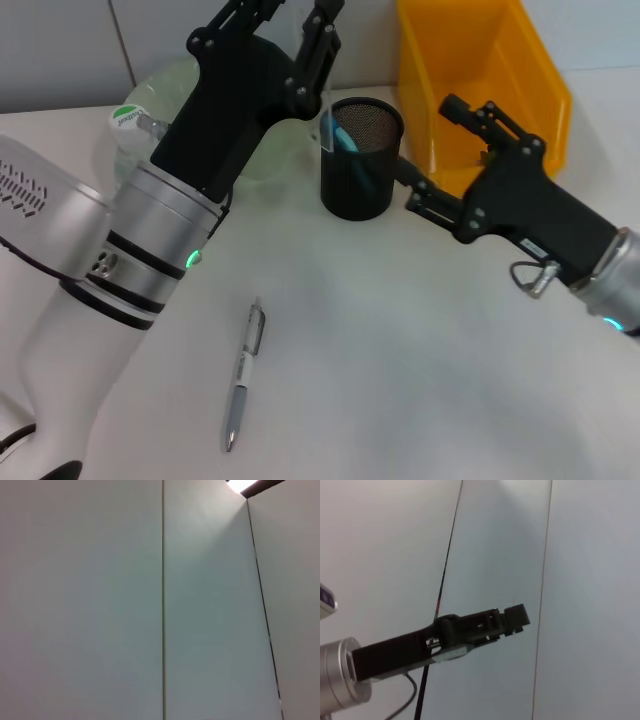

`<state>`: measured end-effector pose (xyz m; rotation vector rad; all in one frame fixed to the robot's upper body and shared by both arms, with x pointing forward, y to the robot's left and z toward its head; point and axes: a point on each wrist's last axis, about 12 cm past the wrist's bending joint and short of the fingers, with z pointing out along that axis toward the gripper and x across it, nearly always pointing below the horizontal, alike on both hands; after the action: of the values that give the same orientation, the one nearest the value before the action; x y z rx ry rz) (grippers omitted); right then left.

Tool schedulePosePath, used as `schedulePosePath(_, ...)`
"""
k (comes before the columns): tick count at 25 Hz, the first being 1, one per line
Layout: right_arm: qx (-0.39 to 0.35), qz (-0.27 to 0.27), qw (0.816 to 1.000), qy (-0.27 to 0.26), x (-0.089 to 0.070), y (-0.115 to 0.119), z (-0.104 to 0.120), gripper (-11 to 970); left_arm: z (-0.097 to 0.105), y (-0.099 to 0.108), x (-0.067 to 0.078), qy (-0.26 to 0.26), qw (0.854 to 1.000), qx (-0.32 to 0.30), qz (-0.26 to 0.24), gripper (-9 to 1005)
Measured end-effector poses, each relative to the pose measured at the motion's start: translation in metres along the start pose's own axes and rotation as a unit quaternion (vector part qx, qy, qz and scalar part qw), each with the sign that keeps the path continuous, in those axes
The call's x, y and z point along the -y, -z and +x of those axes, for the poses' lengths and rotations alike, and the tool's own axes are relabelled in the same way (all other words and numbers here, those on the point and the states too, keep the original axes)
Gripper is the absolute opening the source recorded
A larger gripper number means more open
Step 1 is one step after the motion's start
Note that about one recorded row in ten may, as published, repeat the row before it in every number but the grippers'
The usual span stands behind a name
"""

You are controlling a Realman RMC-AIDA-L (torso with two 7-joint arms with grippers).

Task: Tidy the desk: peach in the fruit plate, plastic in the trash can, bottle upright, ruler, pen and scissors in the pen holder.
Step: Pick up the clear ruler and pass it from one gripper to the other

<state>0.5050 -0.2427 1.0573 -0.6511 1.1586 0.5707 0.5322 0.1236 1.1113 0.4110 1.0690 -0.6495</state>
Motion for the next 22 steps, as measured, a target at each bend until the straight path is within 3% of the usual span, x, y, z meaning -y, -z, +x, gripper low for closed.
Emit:
schedulePosePath(13,0.024,0.012,0.998,-0.051,-0.012,-0.035,0.001,794,-0.002,-0.007,0.002,-0.006,1.0,0.006,0.0,388)
schedulePosePath(22,0.029,0.002,0.998,-0.059,-0.014,-0.051,-0.001,794,-0.001,-0.009,0.003,-0.011,1.0,0.003,0.006,388)
